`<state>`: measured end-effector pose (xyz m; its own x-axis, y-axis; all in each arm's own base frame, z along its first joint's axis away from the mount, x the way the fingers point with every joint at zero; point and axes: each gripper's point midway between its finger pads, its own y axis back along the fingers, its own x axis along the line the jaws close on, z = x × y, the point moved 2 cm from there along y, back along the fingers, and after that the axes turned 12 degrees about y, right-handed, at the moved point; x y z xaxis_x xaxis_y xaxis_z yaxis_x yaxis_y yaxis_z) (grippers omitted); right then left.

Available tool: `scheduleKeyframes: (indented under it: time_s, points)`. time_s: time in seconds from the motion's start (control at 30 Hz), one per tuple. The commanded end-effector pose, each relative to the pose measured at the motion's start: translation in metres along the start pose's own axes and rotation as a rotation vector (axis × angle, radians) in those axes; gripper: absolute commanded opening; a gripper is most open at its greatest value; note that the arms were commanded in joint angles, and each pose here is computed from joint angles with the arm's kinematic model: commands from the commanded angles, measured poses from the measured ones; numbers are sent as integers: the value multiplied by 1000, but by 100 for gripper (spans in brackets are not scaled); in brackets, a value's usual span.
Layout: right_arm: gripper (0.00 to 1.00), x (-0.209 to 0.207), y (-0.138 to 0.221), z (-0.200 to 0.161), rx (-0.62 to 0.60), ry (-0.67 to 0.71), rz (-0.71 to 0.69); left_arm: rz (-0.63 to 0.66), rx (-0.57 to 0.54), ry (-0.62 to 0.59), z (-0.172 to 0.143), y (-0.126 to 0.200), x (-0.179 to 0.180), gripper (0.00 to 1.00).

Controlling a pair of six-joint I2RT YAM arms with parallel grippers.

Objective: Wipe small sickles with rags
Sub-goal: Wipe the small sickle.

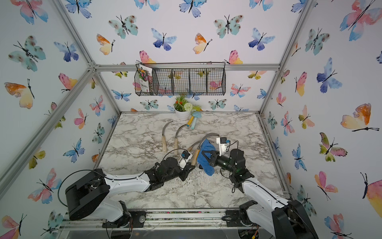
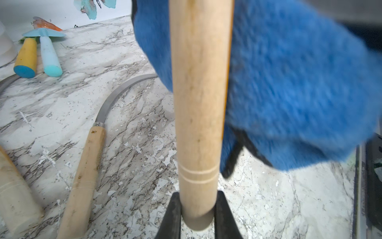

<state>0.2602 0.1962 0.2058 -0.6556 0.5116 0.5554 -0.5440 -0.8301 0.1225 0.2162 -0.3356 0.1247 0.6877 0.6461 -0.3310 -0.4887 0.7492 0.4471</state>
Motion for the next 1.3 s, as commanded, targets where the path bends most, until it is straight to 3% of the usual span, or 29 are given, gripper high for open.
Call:
scheduleKeyframes:
  time_s: [0.0, 0.23, 0.43, 0.63, 0.97, 1.27]
  points:
    - [2, 9, 8, 20, -39, 41, 43, -62, -45, -21, 13, 7, -12, 0]
    - [2, 16, 12, 22, -25, 108, 64, -106, -18, -46, 9, 4, -19, 0]
    - [2, 29, 12, 12, 1, 167, 188, -175, 15, -69, 3, 3, -29, 0]
    - [2, 22, 8, 10, -1, 198, 170, -198, 42, -72, -1, -2, -33, 0]
    - [2, 29, 24, 65, -132, 308, 63, -167, 48, -70, -1, -5, -28, 0]
    - [2, 48, 68, 124, -283, 359, 42, -150, 47, -68, -2, -6, -25, 0]
